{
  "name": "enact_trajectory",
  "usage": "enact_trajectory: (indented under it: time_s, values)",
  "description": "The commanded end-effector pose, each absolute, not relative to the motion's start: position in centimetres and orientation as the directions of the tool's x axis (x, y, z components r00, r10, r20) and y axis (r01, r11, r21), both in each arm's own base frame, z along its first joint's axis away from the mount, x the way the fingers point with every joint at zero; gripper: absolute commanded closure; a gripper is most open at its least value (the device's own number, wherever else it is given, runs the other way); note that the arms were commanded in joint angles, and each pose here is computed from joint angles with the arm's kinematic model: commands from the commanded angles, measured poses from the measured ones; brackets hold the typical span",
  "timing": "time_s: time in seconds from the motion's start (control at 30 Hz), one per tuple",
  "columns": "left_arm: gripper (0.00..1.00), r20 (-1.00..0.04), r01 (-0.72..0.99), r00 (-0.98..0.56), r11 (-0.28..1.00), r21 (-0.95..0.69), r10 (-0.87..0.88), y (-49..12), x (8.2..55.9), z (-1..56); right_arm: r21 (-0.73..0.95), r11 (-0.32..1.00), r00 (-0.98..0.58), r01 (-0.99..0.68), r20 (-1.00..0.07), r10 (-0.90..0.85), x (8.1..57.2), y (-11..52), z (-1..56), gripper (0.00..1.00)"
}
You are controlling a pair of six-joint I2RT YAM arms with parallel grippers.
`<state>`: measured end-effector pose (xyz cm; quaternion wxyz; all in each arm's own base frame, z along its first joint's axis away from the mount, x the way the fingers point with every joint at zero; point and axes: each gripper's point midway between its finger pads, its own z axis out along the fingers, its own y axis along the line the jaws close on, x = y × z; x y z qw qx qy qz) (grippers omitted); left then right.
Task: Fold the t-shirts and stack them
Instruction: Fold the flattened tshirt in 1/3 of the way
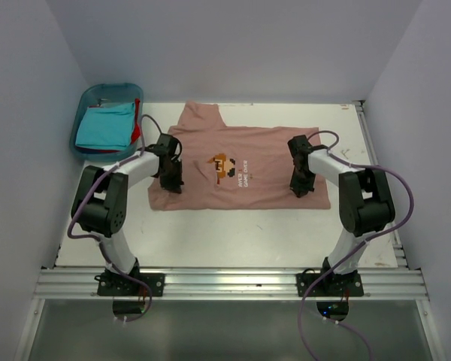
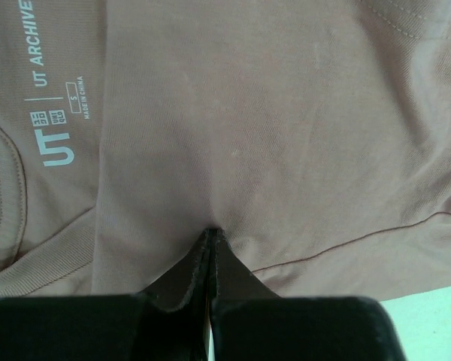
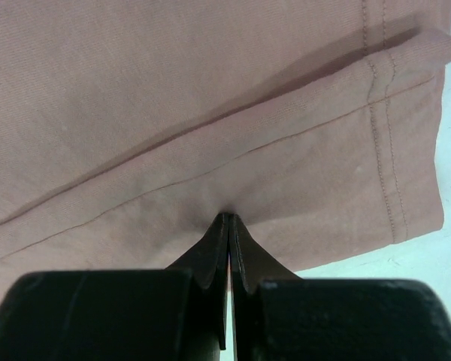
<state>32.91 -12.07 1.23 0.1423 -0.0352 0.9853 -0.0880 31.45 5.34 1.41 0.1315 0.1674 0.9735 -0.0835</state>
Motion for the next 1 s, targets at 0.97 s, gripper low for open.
enact_trajectory:
  time_s: [0.97]
  values:
    - [0.96,0.263,0.04,-0.965,0.997,0.072,0.02,-9.6,12.7,2.2,-0.211,0.938,-0.937,0.274,0.161,0.309,15.0,4.9,1.1,1.0]
